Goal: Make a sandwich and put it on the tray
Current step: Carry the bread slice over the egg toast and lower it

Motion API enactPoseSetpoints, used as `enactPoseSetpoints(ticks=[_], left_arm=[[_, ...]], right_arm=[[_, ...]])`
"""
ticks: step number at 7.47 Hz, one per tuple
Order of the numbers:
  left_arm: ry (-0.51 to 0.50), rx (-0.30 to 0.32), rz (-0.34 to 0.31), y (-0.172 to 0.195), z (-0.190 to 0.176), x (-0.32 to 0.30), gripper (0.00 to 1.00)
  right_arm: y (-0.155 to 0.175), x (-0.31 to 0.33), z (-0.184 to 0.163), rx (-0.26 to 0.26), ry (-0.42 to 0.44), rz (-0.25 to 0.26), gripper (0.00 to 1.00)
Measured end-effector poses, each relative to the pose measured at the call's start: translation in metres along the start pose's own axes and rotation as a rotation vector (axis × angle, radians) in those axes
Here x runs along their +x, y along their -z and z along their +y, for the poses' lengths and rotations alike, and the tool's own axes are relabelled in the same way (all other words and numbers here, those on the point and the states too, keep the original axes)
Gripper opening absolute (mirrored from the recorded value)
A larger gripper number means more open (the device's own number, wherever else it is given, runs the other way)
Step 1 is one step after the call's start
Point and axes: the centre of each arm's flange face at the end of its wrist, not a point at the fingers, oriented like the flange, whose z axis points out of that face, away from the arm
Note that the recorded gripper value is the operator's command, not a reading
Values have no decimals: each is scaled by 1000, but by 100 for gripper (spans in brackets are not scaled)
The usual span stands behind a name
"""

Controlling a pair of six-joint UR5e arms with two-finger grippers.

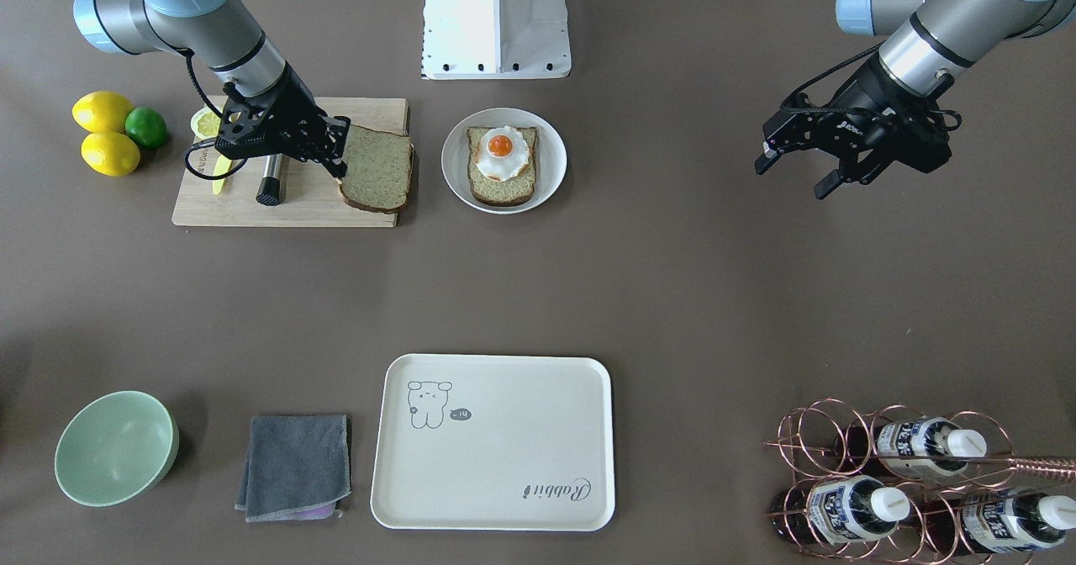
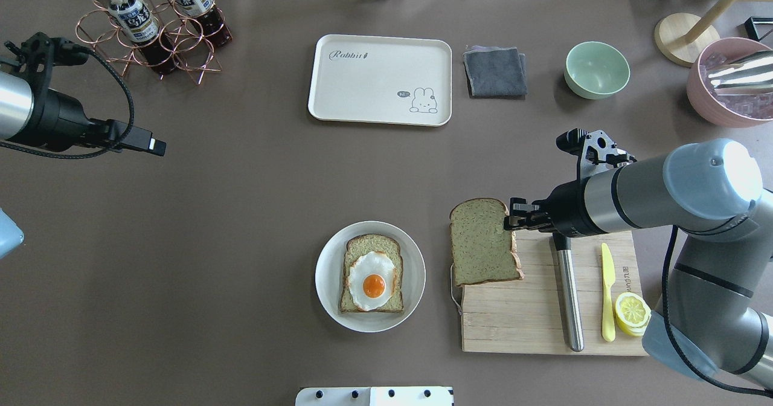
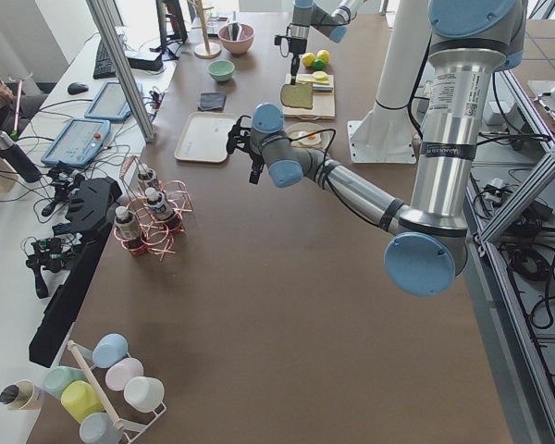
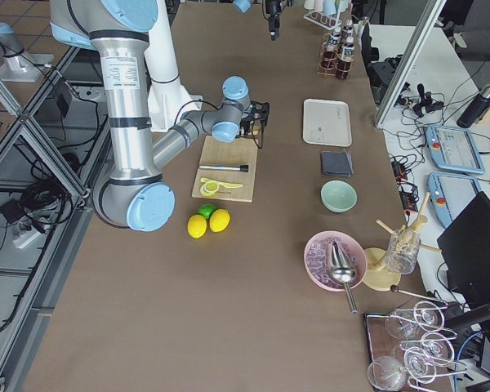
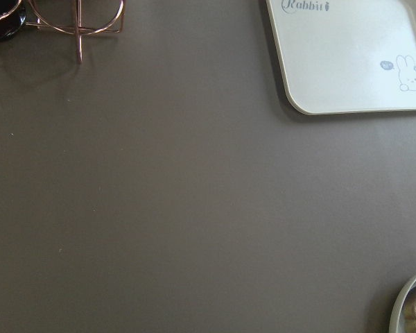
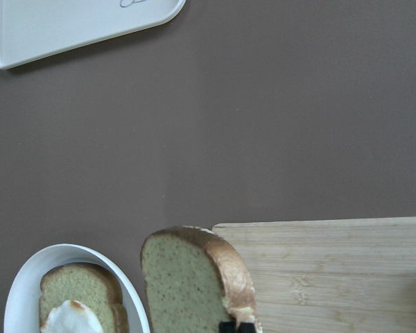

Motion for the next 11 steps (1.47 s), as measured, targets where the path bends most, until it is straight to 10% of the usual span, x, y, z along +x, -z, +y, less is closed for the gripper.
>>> enactPoseSetpoints(ticks=[7,11], left_arm=[[10,-8,10,-1,-1,2,98],[23,-8,8,-2,-1,1,98]], right_arm=[[-39,-131,60,-13,-65,-164,0],[-78,-143,79,0,-77,-139,0]])
